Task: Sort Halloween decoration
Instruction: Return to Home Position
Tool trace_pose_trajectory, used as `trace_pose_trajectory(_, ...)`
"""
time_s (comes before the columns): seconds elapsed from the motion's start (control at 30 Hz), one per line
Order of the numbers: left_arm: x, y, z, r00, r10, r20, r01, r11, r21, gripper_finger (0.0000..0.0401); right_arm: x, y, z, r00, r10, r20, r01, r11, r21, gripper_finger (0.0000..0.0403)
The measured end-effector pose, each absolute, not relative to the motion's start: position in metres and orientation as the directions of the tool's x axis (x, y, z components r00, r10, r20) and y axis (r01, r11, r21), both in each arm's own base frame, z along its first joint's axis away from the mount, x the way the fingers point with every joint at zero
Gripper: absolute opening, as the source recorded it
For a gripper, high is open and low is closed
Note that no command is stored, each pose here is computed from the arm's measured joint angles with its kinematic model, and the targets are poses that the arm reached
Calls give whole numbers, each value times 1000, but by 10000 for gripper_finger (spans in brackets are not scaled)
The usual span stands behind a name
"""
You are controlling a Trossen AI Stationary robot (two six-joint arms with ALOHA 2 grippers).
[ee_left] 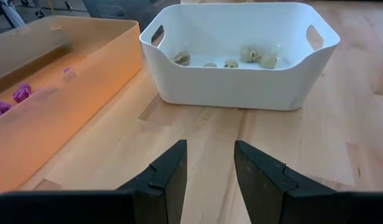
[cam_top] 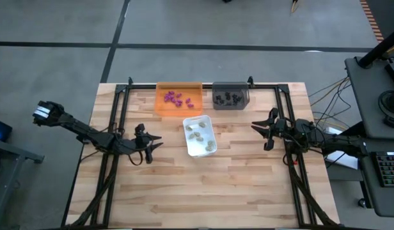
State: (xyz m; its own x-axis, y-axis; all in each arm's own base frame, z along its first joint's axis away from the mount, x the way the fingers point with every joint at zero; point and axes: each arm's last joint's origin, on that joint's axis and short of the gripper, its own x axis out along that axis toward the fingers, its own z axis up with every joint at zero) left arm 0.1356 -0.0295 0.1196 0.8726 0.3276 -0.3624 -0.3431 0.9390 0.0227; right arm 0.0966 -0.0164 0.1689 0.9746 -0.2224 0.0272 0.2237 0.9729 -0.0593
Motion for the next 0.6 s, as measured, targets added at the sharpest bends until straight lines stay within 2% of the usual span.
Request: trace_pose_trajectory(0.6,136,-30,118,869,329,-371,-343,939,30,116,97,-16,169,975,-223,28,224,973,-59,70)
